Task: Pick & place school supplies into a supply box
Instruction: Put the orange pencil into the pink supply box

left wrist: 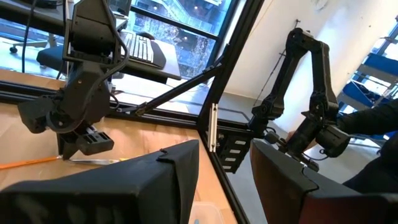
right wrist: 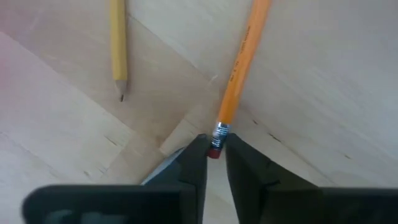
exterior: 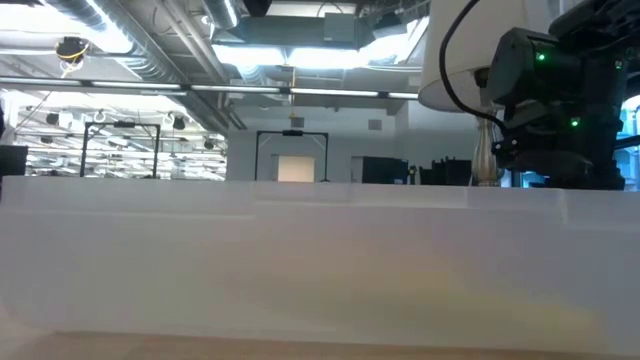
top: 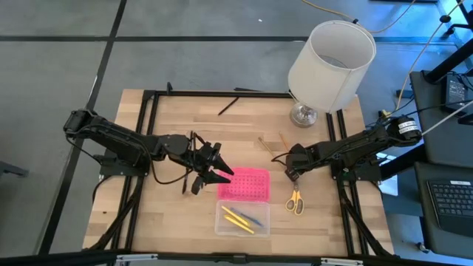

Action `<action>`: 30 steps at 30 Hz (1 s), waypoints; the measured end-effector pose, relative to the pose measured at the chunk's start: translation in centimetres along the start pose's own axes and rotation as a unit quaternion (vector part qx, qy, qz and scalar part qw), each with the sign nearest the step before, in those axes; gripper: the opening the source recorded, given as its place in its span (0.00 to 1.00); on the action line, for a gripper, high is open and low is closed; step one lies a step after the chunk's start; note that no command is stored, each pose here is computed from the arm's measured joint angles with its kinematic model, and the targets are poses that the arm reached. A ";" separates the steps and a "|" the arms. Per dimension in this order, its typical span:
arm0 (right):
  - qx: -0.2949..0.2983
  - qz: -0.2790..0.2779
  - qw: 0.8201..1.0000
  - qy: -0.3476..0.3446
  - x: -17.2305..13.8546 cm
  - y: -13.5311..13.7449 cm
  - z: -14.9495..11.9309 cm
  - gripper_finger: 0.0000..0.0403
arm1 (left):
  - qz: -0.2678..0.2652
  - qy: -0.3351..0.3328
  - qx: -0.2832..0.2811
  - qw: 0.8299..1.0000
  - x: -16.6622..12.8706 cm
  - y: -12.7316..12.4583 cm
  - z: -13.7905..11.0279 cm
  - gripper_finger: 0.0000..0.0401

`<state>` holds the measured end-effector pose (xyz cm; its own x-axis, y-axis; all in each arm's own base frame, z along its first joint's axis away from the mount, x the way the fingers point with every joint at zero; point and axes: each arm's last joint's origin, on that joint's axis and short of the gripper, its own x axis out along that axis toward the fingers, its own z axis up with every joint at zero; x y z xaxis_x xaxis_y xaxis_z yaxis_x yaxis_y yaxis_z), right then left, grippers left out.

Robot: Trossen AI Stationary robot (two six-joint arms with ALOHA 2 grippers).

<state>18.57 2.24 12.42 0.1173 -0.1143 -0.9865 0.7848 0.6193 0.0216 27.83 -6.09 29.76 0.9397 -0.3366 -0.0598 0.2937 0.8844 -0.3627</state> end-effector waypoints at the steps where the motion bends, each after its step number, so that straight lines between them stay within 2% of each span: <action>1: 0.000 0.000 1.000 -0.001 0.0 0.0 0.0 0.13 | 0.000 0.000 0.000 1.000 0.0 0.0 0.0 0.34; 8: -0.022 -0.007 1.000 -0.006 0.0 -0.1 0.0 0.05 | 0.000 0.000 0.000 1.000 0.0 0.0 0.0 0.34; 14: -0.029 -0.017 0.999 -0.002 -0.3 -0.1 0.1 0.04 | 0.000 0.000 0.000 1.000 0.0 0.0 0.0 0.34; 18: -0.041 -0.031 0.999 0.011 -1.5 -0.3 0.1 0.04 | 0.000 0.000 0.000 1.000 0.0 0.0 0.0 0.34; 21: -0.040 -0.012 0.999 -0.006 -3.1 0.4 0.8 0.04 | 0.000 0.000 0.000 1.000 0.0 0.0 0.0 0.34; 23: -0.042 -0.026 0.999 0.003 -3.8 0.2 0.7 0.04 | 0.000 0.000 0.000 1.000 0.0 0.0 0.0 0.34; 30: -0.057 0.043 0.997 -0.037 -7.6 2.2 1.5 0.04 | 0.000 0.000 0.000 1.000 0.0 0.0 0.0 0.34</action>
<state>20.32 3.37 20.24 0.2300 -0.1112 -0.9668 0.6964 0.7127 0.0837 27.83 -6.09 29.77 0.9398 -0.3367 -0.0588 0.2940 0.8840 -0.3636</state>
